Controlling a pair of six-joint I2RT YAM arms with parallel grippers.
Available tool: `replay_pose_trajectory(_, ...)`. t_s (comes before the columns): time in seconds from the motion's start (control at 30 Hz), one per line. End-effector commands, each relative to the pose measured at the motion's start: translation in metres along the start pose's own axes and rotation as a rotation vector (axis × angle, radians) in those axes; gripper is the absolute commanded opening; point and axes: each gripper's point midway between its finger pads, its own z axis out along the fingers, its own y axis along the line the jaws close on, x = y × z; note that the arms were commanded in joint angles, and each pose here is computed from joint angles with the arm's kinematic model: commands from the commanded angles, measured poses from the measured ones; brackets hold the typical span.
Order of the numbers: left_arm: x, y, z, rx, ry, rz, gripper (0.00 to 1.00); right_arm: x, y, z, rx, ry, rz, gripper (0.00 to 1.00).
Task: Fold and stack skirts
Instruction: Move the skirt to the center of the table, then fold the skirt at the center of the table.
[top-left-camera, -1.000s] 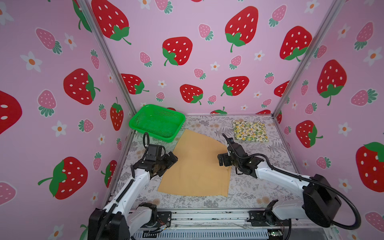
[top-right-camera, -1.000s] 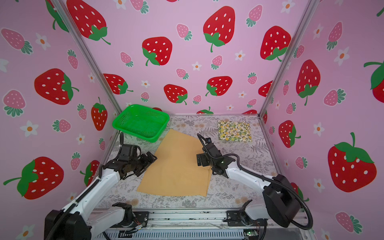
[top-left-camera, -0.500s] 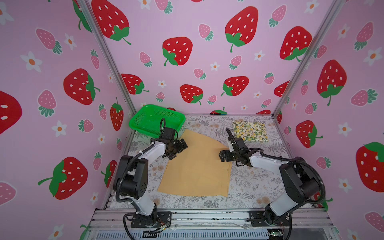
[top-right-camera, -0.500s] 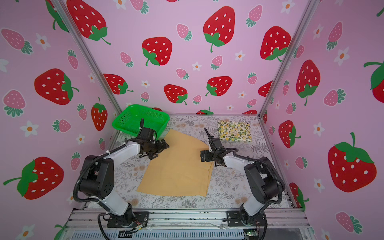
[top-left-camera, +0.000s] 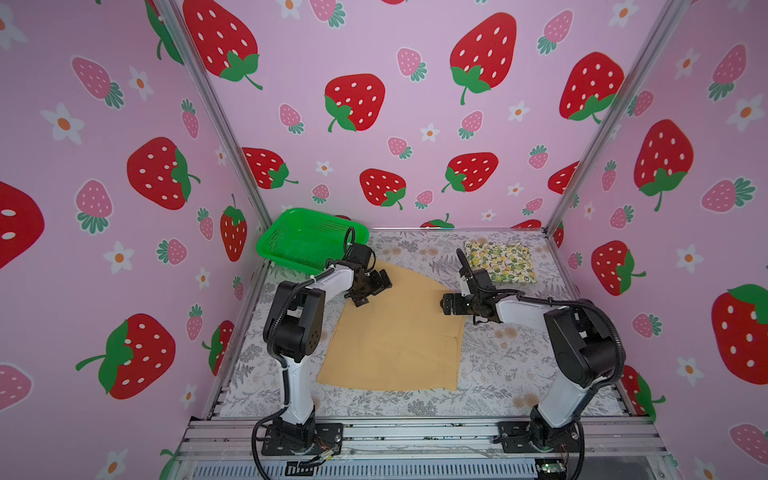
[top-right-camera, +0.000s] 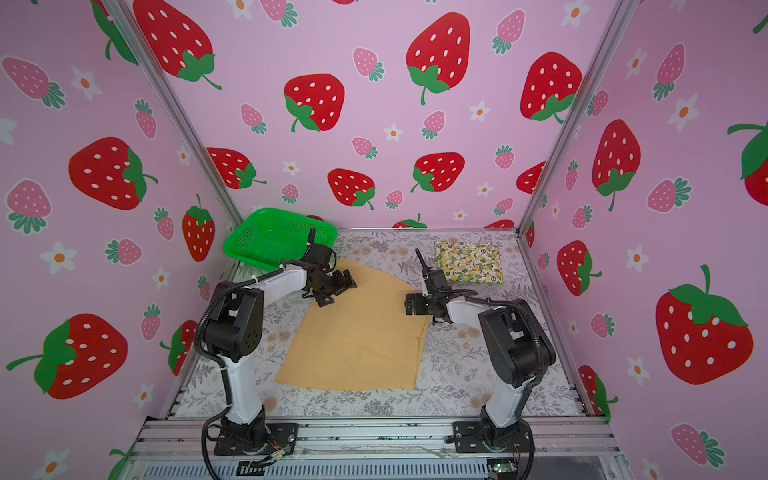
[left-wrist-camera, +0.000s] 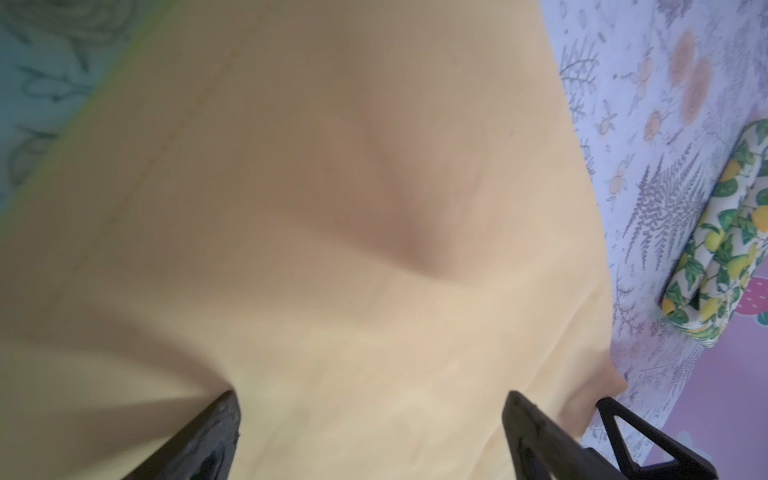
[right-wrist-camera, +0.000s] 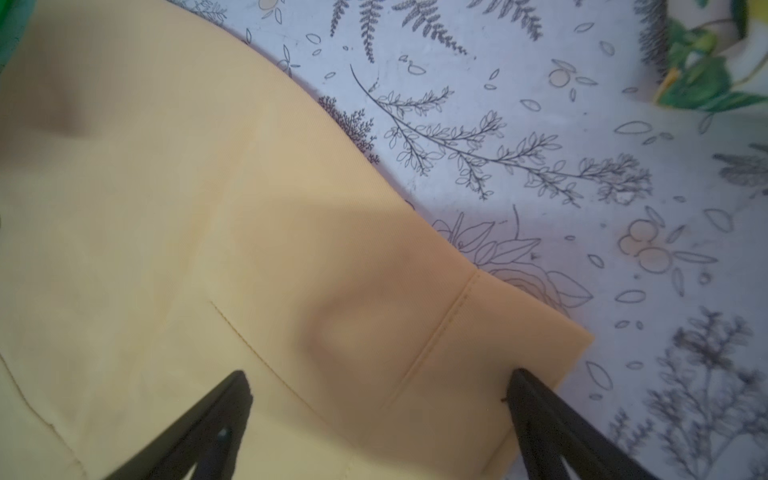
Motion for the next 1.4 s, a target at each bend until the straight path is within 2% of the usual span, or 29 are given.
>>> replay_pose_trajectory(0.0, 0.011, 0.0, 0.022, -0.042, 0.075, 0.023, 0.99, 0.002, -0.018, 0.005, 0.055, 0.016, 0.045, 1.0)
replay_pose_trajectory(0.17, 0.005, -0.027, 0.039, -0.029, 0.116, 0.079, 0.99, -0.002, -0.038, 0.004, 0.092, 0.008, 0.097, 1.0)
replay_pose_trajectory(0.3, 0.001, -0.068, 0.047, 0.012, 0.123, 0.159, 0.98, -0.013, -0.051, -0.009, 0.14, -0.046, 0.111, 1.0)
replay_pose_trajectory(0.4, -0.006, -0.101, 0.04, 0.053, 0.103, 0.203, 0.98, -0.029, -0.048, -0.027, 0.143, -0.108, 0.094, 1.0)
replay_pose_trajectory(0.57, -0.021, -0.143, -0.009, 0.166, 0.017, 0.23, 0.98, -0.057, -0.031, -0.065, 0.096, -0.23, 0.049, 1.0)
replay_pose_trajectory(0.7, -0.019, -0.153, -0.067, 0.216, -0.054, 0.25, 0.99, -0.069, -0.013, -0.092, 0.066, -0.29, -0.02, 1.0)
replay_pose_trajectory(0.8, -0.007, -0.139, -0.102, 0.219, -0.115, 0.233, 1.0, -0.066, 0.007, -0.104, 0.041, -0.308, -0.093, 1.0)
replay_pose_trajectory(0.93, 0.013, -0.088, -0.129, 0.202, -0.164, 0.108, 1.0, -0.047, 0.033, -0.112, 0.028, -0.306, -0.212, 1.0)
replay_pose_trajectory(1.0, 0.028, -0.061, -0.133, 0.205, -0.171, 0.036, 0.99, -0.035, 0.045, -0.114, 0.023, -0.3, -0.265, 1.0)
replay_pose_trajectory(1.13, 0.058, -0.004, -0.137, 0.133, -0.188, -0.059, 0.99, -0.008, 0.068, -0.115, -0.002, -0.275, -0.362, 0.99)
replay_pose_trajectory(1.37, 0.098, 0.07, -0.147, 0.032, -0.212, -0.211, 1.0, 0.025, 0.091, -0.119, -0.034, -0.238, -0.454, 1.0)
